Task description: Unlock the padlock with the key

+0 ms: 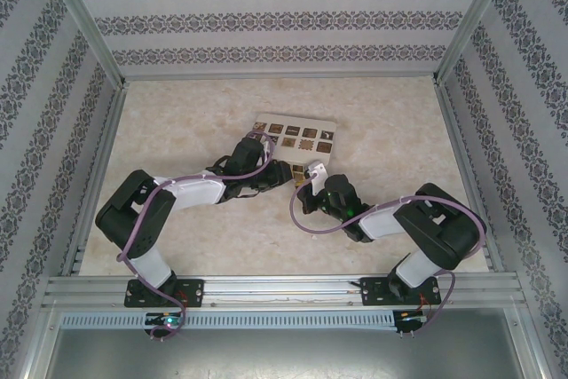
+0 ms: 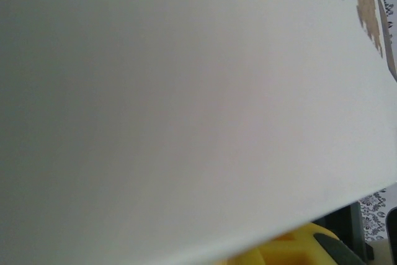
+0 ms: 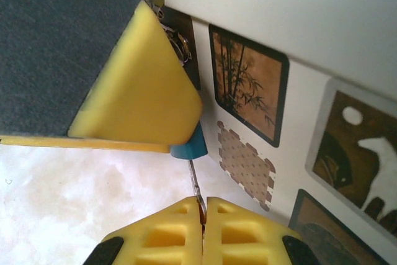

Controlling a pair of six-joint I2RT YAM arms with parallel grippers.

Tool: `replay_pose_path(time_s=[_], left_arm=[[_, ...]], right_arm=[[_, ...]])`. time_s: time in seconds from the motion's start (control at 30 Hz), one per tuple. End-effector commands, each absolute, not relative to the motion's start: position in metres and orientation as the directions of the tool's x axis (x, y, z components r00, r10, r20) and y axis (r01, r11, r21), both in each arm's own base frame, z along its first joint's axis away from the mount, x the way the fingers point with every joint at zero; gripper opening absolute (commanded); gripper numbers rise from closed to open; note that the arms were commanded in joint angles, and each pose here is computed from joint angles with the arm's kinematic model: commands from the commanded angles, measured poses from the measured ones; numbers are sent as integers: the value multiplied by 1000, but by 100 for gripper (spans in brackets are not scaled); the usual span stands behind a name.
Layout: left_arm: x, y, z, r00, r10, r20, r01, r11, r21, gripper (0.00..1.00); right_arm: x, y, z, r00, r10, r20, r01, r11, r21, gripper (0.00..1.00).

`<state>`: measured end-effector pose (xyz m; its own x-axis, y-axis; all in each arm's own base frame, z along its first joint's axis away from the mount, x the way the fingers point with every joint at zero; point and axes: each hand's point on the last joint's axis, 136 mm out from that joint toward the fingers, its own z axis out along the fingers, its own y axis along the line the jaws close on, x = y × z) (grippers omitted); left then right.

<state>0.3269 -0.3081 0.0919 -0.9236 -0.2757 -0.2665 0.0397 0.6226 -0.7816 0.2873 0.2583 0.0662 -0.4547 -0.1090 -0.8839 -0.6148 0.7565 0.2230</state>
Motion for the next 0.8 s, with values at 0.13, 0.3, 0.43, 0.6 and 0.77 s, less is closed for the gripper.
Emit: replay_pose_path(time_s=[0.13,0.3,0.43,0.6,0.77], left_arm=[[321,-329,132,-934,-236,-269,110,526,-843,25],[320,-330,133,-935,-233,-267,110,525,-844,25],[320,-331,135,-937,-227,-267,114,524,-844,25],[320,-331,136,-938,-224,-265,114,522,-845,25],[320,-332,137,-939,-224,-262,112,519,-847,25]], right_arm=[[306,276,112,-289,-19,-957,-668,720,187,0],[308,280,114,-263,-25,-965,-683,711,168,0],[310,281,114,-237,-33,-971,-692,707,145,0],[312,281,113,-220,-35,-975,-695,707,131,0],[314,280,115,-215,-12,-977,-700,699,145,0]])
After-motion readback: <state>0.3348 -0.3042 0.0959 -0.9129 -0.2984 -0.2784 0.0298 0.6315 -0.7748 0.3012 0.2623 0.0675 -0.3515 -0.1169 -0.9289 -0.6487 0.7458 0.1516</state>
